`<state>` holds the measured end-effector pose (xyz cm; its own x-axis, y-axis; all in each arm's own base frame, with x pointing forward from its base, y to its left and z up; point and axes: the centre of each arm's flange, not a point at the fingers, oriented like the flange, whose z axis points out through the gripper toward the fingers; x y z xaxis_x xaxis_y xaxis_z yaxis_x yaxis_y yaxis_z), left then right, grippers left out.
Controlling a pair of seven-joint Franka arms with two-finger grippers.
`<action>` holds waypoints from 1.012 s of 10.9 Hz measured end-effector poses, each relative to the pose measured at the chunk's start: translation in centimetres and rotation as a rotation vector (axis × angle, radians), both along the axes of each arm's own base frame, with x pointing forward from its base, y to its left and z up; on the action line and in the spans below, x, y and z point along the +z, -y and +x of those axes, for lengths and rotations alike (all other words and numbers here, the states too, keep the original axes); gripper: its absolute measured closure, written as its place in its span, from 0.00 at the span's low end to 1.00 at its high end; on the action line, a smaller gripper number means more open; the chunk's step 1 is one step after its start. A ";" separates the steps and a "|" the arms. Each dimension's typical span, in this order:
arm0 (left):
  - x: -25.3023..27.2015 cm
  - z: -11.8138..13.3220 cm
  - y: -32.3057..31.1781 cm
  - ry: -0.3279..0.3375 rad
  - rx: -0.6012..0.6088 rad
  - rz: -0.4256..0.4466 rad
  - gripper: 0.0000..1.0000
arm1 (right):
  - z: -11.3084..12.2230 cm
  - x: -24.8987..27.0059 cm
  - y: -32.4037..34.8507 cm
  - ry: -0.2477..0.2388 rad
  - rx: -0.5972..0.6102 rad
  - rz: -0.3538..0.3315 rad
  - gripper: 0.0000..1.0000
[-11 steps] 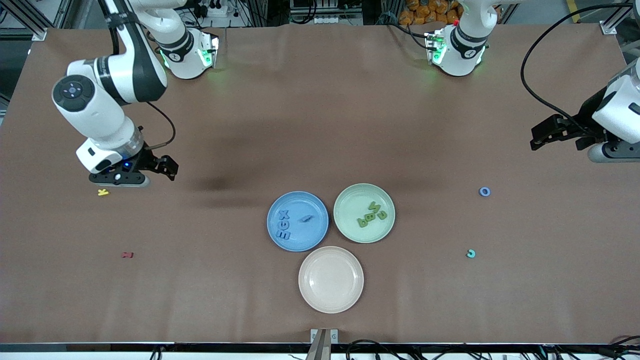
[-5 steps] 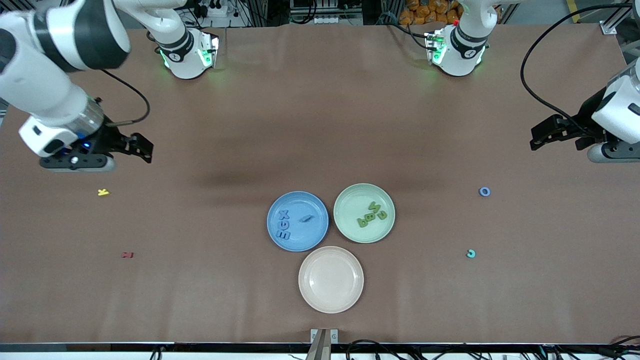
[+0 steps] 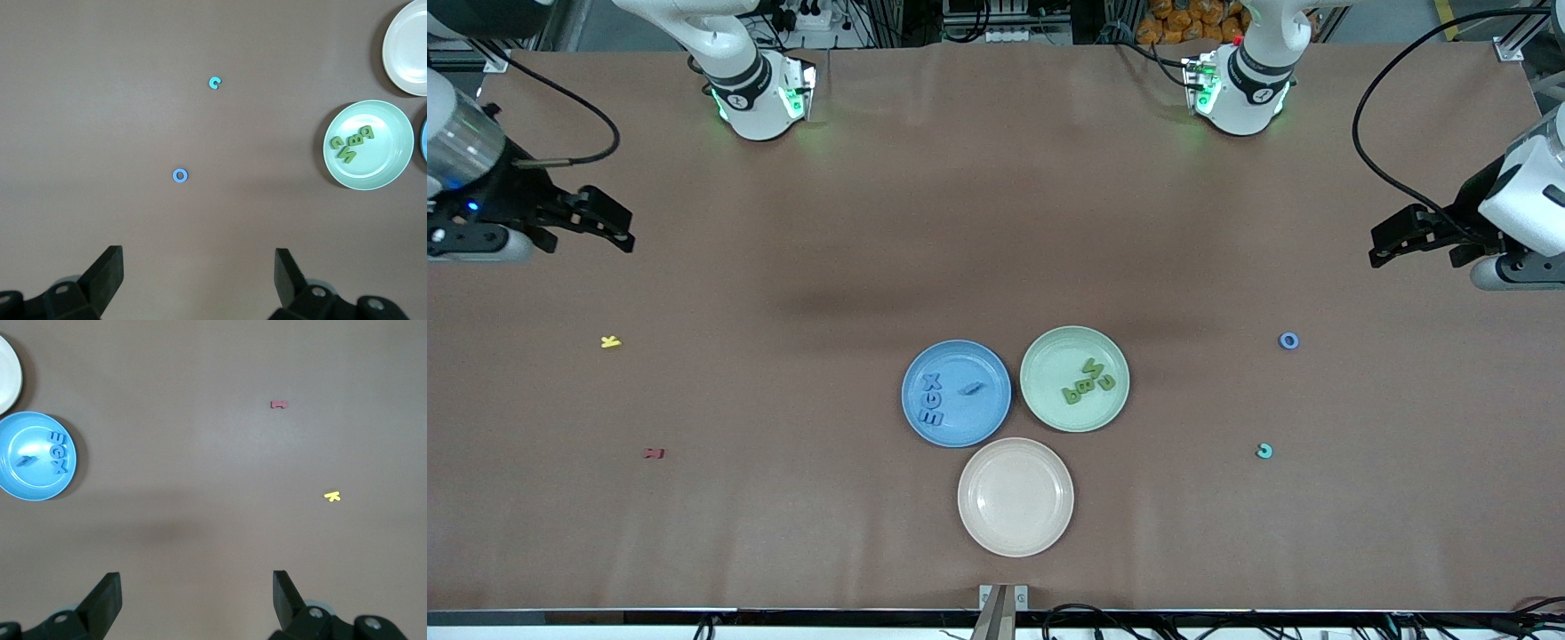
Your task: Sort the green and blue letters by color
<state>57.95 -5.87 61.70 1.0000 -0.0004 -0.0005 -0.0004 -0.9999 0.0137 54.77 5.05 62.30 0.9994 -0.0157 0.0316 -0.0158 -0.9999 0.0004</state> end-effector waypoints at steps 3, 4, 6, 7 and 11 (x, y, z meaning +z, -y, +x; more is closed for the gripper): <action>0.0 0.0 0.0 0.000 0.000 0.000 0.00 | -0.2 1.5 0.7 0.005 -0.011 0.002 0.00; 0.0 0.0 0.0 0.000 0.000 0.000 0.00 | -0.2 1.5 0.7 0.004 -0.011 0.002 0.00; 0.0 0.0 0.0 0.000 0.000 0.000 0.00 | -0.2 1.6 0.7 0.007 -0.010 0.002 0.00; 0.0 0.0 0.0 0.000 0.000 0.000 0.00 | -0.2 1.7 0.7 0.008 -0.010 0.003 0.00; 0.0 0.0 -0.1 0.000 0.002 0.000 0.00 | -0.2 1.7 0.7 0.011 -0.009 0.004 0.00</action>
